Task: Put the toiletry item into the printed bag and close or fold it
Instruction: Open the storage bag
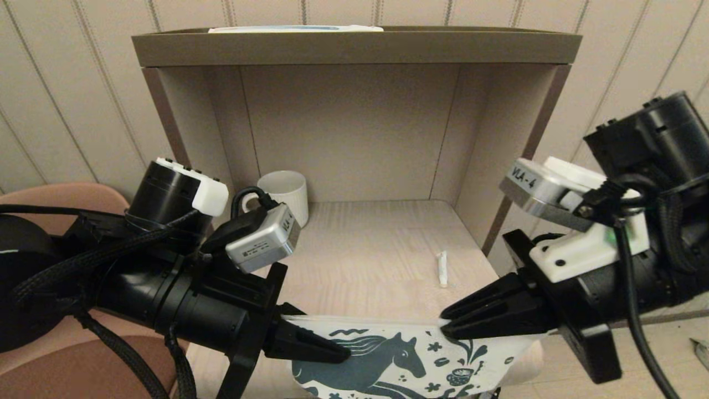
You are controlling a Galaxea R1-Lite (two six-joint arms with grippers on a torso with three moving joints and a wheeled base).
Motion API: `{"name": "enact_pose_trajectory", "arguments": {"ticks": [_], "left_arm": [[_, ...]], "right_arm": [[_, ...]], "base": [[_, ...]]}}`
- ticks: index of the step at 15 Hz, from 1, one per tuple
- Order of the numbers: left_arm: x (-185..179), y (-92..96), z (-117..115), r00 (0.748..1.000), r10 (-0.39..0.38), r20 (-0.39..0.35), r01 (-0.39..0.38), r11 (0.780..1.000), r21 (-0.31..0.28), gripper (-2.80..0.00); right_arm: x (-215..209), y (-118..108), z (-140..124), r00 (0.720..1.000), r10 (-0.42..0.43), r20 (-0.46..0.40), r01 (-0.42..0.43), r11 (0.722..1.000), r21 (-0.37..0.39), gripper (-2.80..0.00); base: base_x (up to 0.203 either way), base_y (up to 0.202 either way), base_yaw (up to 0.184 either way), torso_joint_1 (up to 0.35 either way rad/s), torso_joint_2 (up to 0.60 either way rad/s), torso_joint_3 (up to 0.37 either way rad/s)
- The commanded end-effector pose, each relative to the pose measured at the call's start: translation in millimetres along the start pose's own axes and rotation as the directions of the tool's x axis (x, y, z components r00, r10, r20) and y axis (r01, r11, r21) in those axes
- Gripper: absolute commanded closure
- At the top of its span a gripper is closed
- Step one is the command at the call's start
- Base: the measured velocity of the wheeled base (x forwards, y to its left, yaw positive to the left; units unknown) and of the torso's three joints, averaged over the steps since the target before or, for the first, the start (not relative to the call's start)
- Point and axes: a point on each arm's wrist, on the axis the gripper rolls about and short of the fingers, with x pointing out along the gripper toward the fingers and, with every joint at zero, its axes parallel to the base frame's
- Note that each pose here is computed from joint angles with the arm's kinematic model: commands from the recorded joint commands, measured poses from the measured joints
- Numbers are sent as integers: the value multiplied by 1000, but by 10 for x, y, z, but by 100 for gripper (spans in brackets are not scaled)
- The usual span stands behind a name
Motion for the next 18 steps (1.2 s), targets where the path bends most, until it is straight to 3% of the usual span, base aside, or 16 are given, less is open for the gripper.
{"name": "enact_pose_trajectory", "arguments": {"ticks": [1, 9, 18], "left_arm": [[-1, -2, 0, 1000, -5, 2, 5, 1000, 2, 0], [0, -2, -8, 1000, -4, 0, 4, 1000, 1, 0], [-10, 1, -10, 1000, 1, 1, -1, 1000, 1, 0]], "right_arm": [[-134, 63, -37, 999, -30, 16, 30, 1000, -2, 0], [-476, 208, -256, 991, -128, 47, 126, 991, 41, 0], [-542, 243, -366, 986, -165, 39, 162, 985, 63, 0]], "base": [[0, 0, 0, 0, 0, 0], [0, 0, 0, 0, 0, 0], [0, 0, 0, 0, 0, 0]]}}
